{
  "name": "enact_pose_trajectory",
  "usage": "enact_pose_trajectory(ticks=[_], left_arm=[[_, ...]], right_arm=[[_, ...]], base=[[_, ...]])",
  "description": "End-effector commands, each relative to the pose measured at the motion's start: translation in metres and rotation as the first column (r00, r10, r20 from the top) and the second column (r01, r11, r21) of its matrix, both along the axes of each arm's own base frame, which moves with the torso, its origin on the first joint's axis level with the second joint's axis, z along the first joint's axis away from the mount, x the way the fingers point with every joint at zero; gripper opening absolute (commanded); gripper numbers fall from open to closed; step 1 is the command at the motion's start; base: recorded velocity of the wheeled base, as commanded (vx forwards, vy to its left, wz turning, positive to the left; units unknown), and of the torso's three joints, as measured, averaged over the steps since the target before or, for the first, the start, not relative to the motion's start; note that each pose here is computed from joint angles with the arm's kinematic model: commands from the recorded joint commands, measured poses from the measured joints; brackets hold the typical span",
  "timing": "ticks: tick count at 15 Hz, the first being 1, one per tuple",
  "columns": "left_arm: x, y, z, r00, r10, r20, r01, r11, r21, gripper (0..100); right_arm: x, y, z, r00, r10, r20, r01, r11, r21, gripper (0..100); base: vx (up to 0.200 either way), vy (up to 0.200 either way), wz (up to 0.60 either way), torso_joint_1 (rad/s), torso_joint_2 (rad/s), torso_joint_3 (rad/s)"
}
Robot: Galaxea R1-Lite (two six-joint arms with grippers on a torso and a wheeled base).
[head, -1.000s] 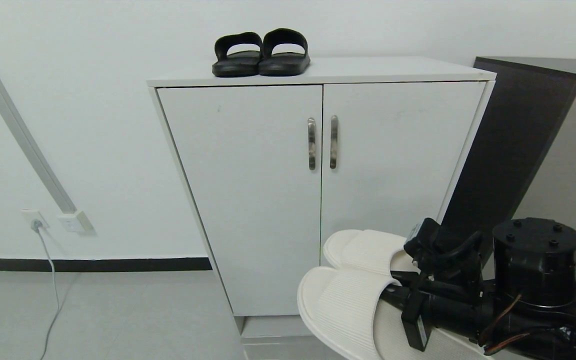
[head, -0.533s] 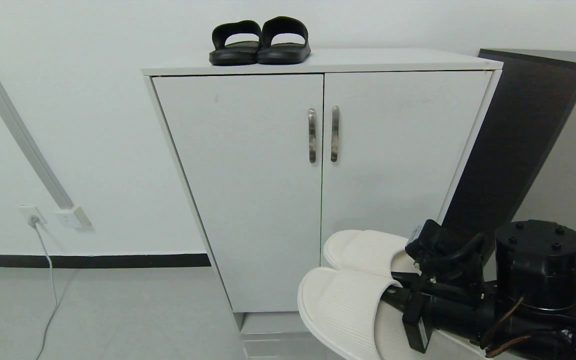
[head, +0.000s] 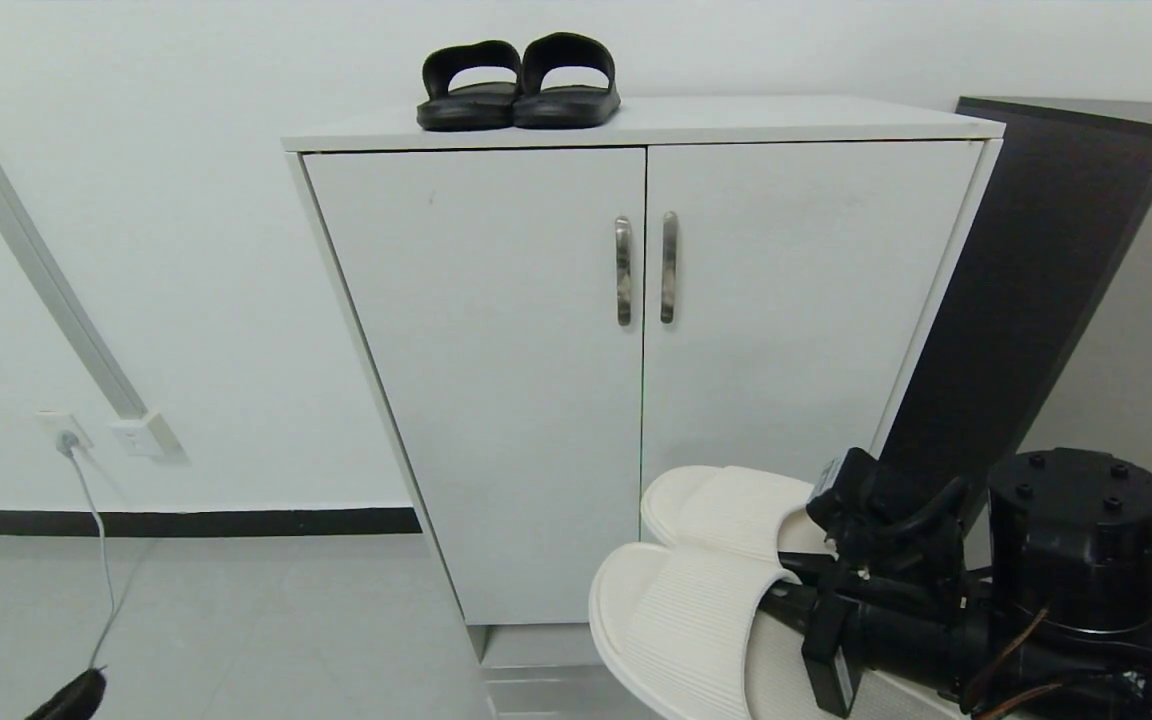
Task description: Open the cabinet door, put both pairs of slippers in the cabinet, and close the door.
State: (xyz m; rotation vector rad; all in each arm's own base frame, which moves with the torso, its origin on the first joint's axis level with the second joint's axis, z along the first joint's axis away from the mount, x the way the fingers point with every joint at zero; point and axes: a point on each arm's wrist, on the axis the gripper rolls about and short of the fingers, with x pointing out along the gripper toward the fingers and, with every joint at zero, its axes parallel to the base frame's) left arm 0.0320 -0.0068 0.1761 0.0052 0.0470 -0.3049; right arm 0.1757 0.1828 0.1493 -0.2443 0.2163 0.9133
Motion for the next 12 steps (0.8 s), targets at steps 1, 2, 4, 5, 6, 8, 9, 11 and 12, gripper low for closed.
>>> enact_pose_trajectory(ticks=[1, 2, 4, 5, 6, 8, 9, 11, 12], left_arm=[[0.048, -0.006, 0.004, 0.987, -0.121, -0.107, 0.123, 0.992, 0.015, 100], [0.058, -0.011, 0.006, 0.982, -0.157, -0.108, 0.160, 0.987, 0.015, 100], [0.079, -0.021, 0.010, 0.968, -0.227, -0.110, 0.230, 0.973, 0.012, 100], [0.088, -0.026, 0.013, 0.962, -0.252, -0.104, 0.255, 0.967, 0.012, 100], [0.098, -0.033, 0.017, 0.954, -0.283, -0.101, 0.286, 0.958, 0.011, 100], [0.116, -0.045, 0.024, 0.941, -0.323, -0.100, 0.326, 0.946, 0.004, 100], [0.123, -0.051, 0.031, 0.933, -0.349, -0.090, 0.349, 0.937, -0.015, 100], [0.131, -0.065, 0.047, 0.914, -0.402, -0.053, 0.399, 0.915, -0.057, 100], [0.135, -0.078, 0.061, 0.892, -0.452, -0.020, 0.449, 0.890, -0.077, 100]], right_arm=[[0.001, 0.002, -0.003, 1.000, 0.002, -0.008, -0.002, 1.000, -0.009, 0], [0.001, 0.002, -0.004, 1.000, 0.002, -0.012, -0.002, 1.000, -0.013, 0], [0.002, 0.002, -0.006, 1.000, 0.002, -0.016, -0.002, 1.000, -0.017, 0], [0.002, 0.003, -0.006, 1.000, 0.002, -0.017, -0.002, 1.000, -0.018, 0], [0.002, 0.002, -0.006, 1.000, 0.002, -0.016, -0.002, 1.000, -0.017, 0], [0.001, 0.002, -0.007, 1.000, 0.002, -0.018, -0.002, 1.000, -0.019, 0], [0.001, 0.002, -0.008, 1.000, 0.002, -0.021, -0.002, 1.000, -0.022, 0], [0.001, 0.002, -0.007, 1.000, 0.001, -0.021, -0.002, 1.000, -0.020, 0], [0.001, 0.001, -0.007, 1.000, 0.000, -0.023, -0.001, 1.000, -0.017, 0]], base=[[0.000, 0.000, 0.00, 0.000, 0.00, 0.000], [0.000, 0.000, 0.00, 0.000, 0.00, 0.000], [0.000, 0.000, 0.00, 0.000, 0.00, 0.000], [0.000, 0.000, 0.00, 0.000, 0.00, 0.000], [0.000, 0.000, 0.00, 0.000, 0.00, 0.000], [0.000, 0.000, 0.00, 0.000, 0.00, 0.000], [0.000, 0.000, 0.00, 0.000, 0.00, 0.000], [0.000, 0.000, 0.00, 0.000, 0.00, 0.000], [0.000, 0.000, 0.00, 0.000, 0.00, 0.000]])
